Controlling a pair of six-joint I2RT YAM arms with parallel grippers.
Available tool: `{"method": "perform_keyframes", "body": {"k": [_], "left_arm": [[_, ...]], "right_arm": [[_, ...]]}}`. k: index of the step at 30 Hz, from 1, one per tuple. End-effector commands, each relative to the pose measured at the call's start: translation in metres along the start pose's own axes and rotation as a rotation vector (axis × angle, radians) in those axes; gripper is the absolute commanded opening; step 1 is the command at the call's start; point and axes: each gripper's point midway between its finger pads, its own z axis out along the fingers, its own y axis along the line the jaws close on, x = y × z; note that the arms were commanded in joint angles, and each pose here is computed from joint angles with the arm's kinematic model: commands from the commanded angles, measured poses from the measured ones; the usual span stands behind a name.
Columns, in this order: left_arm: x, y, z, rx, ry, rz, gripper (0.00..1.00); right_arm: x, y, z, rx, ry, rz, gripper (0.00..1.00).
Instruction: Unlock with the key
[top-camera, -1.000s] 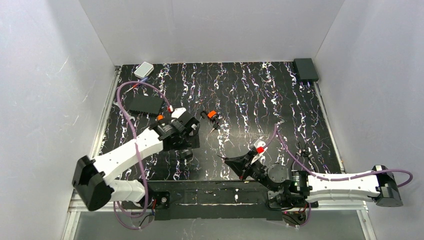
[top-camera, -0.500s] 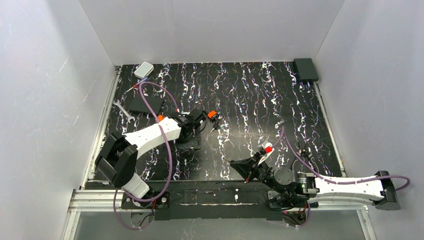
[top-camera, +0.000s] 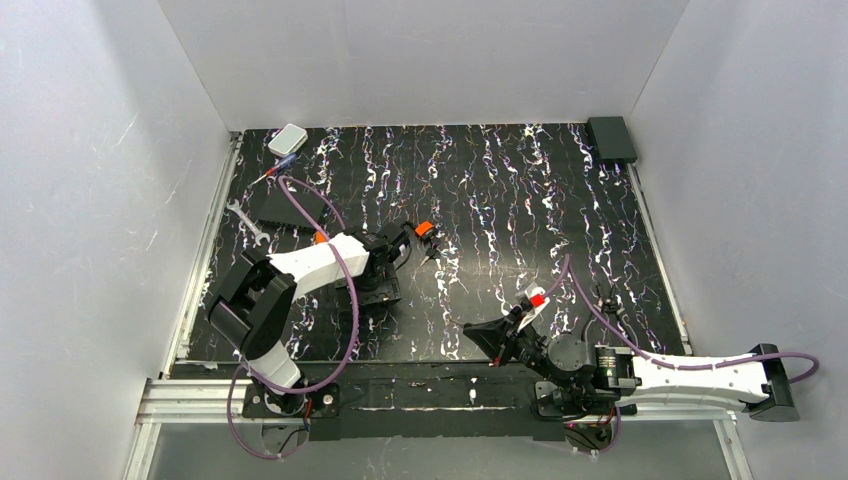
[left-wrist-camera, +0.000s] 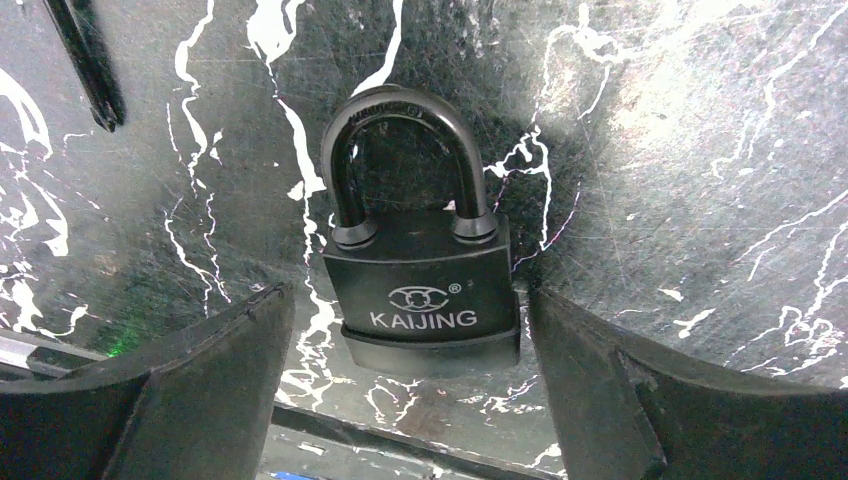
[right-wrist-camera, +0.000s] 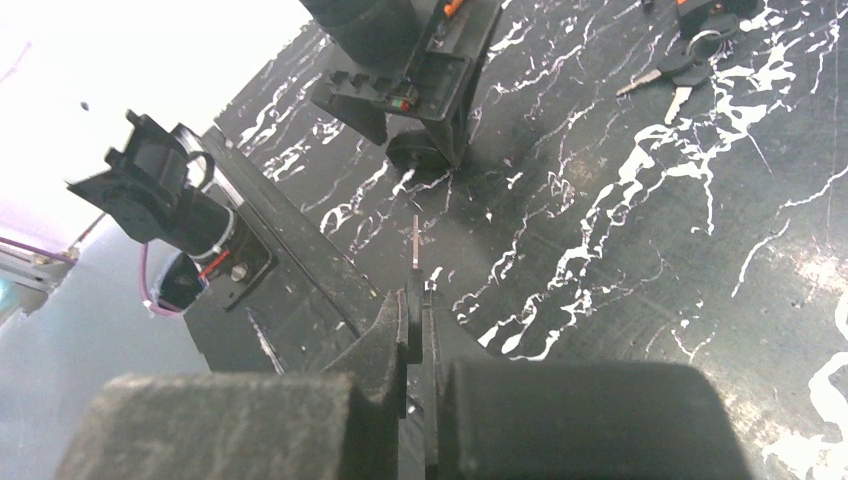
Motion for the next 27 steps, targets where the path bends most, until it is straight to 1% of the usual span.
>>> {"method": "perform_keyframes", "body": {"k": [1,4,6,7,8,10,14,20,22,23,27], "left_arm": [[0.004,0.003,0.007,-0.019,0.003,-0.058,0.84],[0.004,0.003,0.010,-0.024,0.002,-0.068,0.81],[0.004,0.003,0.012,-0.027,-0.001,-0.074,0.76],[0.004,0.003,0.013,-0.024,-0.002,-0.078,0.70],[0.004,0.002,0.014,-0.021,-0.003,-0.081,0.66],[0.005,0.003,0.015,-0.023,-0.002,-0.088,0.64],[0.004,0.001,0.016,-0.010,-0.009,-0.094,0.55],[0.002,-0.003,0.011,0.048,-0.038,-0.102,0.19],[0.000,-0.007,0.007,0.094,-0.051,-0.099,0.02],[-0.001,-0.010,0.004,0.121,-0.063,-0.102,0.00],[-0.005,-0.019,-0.011,0.241,-0.104,-0.124,0.00]], "right_arm": [[-0.003,0.001,0.000,-0.003,-0.016,0.021,0.01],[-0.002,0.001,0.000,0.001,-0.015,0.020,0.01],[-0.002,0.001,0.000,0.001,-0.014,0.021,0.01],[-0.002,0.001,0.000,0.001,-0.015,0.024,0.01],[-0.001,0.001,0.000,0.001,-0.013,0.024,0.01],[-0.001,0.001,0.000,0.000,-0.011,0.027,0.01],[0.000,0.000,-0.001,0.002,-0.005,0.027,0.01],[-0.004,0.001,-0.003,0.001,-0.011,0.032,0.01],[-0.004,0.001,-0.002,0.001,-0.012,0.034,0.01],[-0.005,0.002,-0.002,0.000,-0.014,0.037,0.01],[-0.006,0.004,-0.001,-0.007,-0.017,0.044,0.01]]}}
